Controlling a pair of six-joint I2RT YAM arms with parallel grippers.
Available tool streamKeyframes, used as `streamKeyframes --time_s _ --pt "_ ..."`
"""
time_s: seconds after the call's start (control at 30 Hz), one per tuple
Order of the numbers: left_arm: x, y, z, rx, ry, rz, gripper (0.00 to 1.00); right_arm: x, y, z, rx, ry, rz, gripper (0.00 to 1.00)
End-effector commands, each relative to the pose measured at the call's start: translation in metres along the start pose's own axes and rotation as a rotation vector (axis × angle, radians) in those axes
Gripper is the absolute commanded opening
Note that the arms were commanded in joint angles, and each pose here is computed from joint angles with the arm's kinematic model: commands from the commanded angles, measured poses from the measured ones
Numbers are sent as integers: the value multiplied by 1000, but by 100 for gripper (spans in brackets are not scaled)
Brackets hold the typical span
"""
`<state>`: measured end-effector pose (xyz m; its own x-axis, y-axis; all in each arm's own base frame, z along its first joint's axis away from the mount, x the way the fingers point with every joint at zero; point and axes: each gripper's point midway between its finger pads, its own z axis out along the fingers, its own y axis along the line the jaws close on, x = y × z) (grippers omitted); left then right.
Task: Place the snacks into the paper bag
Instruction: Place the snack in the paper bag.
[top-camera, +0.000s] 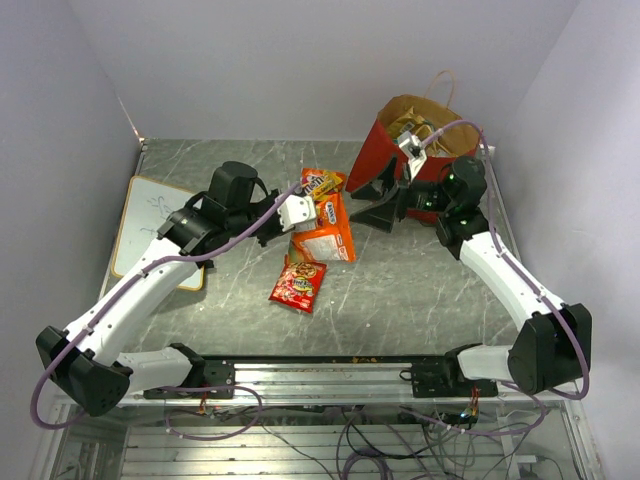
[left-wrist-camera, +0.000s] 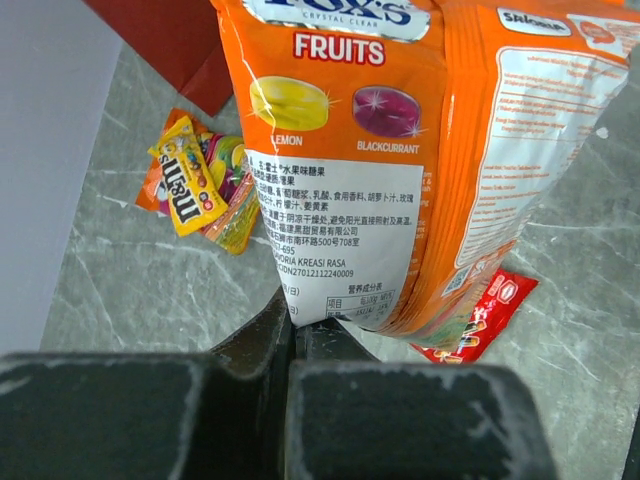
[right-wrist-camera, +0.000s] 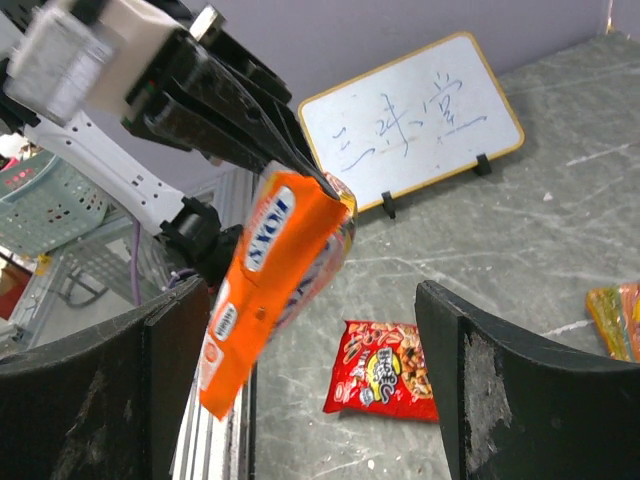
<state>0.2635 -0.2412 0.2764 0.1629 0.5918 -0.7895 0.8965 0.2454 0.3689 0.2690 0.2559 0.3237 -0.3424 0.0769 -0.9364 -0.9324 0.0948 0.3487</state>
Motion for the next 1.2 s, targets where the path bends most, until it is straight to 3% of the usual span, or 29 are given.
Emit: streamKeyframes --time_s 0.0,0.2,0.53,0.77,0.97,1.17 --pt "-18 19 -7 -110 -55 4 7 -27 8 3 -13 -26 -54 84" --pt "-25 31 -12 -174 -72 -24 7 -21 2 4 5 -32 -27 84" --pt "-28 52 -11 -275 -77 -87 7 24 1 16 -14 3 57 83" --pt "-29 54 -5 -279 -86 -125 7 35 0 21 -16 5 79 74" --pt "-25 50 1 -261 -85 -129 7 33 -10 23 21 -8 83 55" --pt "-21 47 1 -263 -88 -131 7 30 -20 22 73 -2 52 17"
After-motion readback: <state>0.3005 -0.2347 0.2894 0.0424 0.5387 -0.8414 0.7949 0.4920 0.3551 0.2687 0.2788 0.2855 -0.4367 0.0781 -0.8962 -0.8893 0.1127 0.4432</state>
